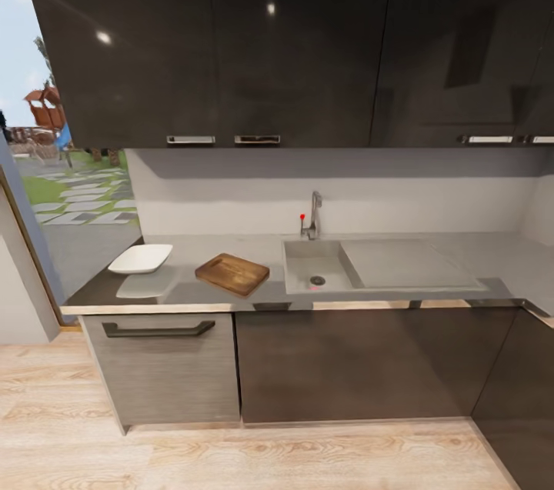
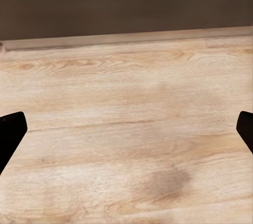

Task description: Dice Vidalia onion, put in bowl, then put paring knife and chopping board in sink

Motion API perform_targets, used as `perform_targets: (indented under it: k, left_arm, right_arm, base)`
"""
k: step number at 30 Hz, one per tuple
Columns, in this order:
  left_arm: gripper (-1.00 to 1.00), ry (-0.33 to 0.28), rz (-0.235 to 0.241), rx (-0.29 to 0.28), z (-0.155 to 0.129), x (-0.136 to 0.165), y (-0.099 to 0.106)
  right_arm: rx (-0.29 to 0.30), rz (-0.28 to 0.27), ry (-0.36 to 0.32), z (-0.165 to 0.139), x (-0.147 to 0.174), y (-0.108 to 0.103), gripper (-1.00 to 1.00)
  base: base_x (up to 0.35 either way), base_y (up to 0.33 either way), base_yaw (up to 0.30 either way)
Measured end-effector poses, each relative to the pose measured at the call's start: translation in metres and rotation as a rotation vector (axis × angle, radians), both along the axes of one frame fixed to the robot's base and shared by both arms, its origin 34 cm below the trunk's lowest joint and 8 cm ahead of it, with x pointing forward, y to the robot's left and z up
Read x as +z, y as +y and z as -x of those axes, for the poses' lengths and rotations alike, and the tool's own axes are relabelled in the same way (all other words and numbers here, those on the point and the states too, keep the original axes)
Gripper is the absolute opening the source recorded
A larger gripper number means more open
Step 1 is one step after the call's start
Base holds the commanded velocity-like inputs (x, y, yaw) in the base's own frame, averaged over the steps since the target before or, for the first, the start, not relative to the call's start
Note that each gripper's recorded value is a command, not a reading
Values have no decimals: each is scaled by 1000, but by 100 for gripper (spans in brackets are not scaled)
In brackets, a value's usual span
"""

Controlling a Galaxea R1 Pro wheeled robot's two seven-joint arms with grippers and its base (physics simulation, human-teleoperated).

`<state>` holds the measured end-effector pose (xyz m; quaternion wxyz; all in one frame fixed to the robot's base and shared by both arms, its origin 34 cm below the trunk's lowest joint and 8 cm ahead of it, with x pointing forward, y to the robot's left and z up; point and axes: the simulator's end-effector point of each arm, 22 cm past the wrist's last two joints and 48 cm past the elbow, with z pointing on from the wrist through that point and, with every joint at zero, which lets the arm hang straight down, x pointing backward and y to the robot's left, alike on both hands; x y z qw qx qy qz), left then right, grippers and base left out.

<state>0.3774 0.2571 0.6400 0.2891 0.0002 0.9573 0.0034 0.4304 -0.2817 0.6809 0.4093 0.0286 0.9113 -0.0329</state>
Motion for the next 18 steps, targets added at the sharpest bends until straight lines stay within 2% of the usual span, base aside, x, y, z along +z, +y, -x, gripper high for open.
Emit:
perform_targets:
  k: [18]
  left_arm:
    - [100,-1,0,0,5,18,0]
  right_arm:
    - [0,1,1,6,18,-1,100]
  base:
    - [0,0,0]
